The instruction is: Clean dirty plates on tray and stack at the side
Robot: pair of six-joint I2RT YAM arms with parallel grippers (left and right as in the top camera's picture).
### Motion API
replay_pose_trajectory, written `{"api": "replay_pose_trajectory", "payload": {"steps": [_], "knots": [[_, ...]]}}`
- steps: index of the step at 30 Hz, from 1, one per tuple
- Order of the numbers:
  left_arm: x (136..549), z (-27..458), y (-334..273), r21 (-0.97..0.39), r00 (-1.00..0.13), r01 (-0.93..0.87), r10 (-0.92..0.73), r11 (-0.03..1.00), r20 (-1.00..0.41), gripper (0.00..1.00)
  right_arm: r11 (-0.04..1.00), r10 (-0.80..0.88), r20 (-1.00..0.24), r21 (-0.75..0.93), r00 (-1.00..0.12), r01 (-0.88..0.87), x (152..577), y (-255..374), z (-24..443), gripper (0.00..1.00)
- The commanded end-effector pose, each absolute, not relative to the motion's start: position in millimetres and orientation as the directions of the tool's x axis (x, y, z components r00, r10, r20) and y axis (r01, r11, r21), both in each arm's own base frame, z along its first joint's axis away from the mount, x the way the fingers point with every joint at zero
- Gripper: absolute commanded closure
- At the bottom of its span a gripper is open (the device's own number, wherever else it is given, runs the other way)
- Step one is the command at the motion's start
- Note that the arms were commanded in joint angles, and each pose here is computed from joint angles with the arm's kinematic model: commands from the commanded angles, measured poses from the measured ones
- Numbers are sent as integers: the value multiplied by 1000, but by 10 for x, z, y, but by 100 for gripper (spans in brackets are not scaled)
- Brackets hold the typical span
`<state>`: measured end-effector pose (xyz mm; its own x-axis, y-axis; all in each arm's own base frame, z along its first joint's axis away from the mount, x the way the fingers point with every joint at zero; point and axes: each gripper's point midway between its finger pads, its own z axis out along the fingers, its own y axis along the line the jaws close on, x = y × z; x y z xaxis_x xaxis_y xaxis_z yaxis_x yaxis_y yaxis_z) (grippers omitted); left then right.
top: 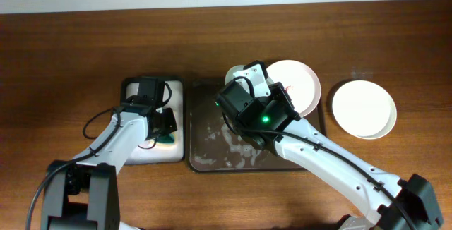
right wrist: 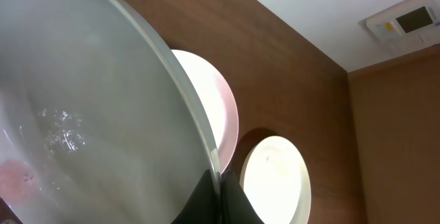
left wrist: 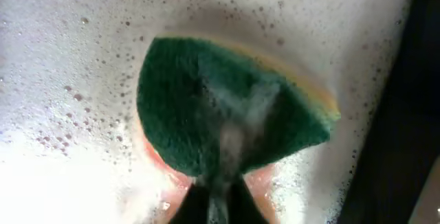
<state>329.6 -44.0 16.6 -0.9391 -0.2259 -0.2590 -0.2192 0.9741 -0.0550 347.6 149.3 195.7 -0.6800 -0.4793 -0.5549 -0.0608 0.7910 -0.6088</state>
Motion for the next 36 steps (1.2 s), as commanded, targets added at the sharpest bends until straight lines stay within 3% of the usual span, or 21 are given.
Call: {"api": "replay_pose_trajectory", "payload": {"steps": [1, 6, 9, 13, 16, 20, 25, 32, 34, 36], "knots": [[3298, 137, -474, -73, -944, -210, -222, 975, -244, 100, 809, -455, -591, -586, -666, -32, 3489, 1484, 2083, 96], [3295, 136, -474, -73, -944, -210, -222, 975, -243, 100, 838, -415, -644, -545, -643, 6, 3453, 1421, 2277, 96], [3289, 135, -473, -72, -945, -210, -222, 975, -241, 100, 920, -181, -702, -368, -688, 133, 3516, 1100, 2246, 96], [3290, 135, -472, -71, -945, -210, -222, 975, -241, 100, 970, 139, -568, -88, -811, 228, 3630, 482, 1876, 96], [3290, 135, -472, -71, -945, -210, -222, 975, -241, 100, 882, 456, -459, 120, -763, 455, 3611, -427, 1747, 96], [3290, 135, -472, -71, -945, -210, -222, 975, -241, 100, 712, 689, -356, 173, -631, 680, 3326, -1345, 1536, 96], [3290, 135, -473, -72, -945, -210, -222, 975, -241, 100, 605, 790, -231, 149, -567, 782, 3134, -1773, 1092, 96], [3290, 135, -474, -72, -945, -210, -221, 975, -241, 100, 600, 797, -173, 124, -578, 790, 3126, -1773, 864, 96], [3290, 135, -472, -72, -945, -210, -222, 975, -242, 99, 603, 797, -161, 156, -582, 782, 3163, -1718, 869, 63], [3290, 135, -472, -72, -945, -210, -222, 975, -242, 98, 605, 794, -131, 278, -594, 747, 3311, -1546, 912, 52]]}}
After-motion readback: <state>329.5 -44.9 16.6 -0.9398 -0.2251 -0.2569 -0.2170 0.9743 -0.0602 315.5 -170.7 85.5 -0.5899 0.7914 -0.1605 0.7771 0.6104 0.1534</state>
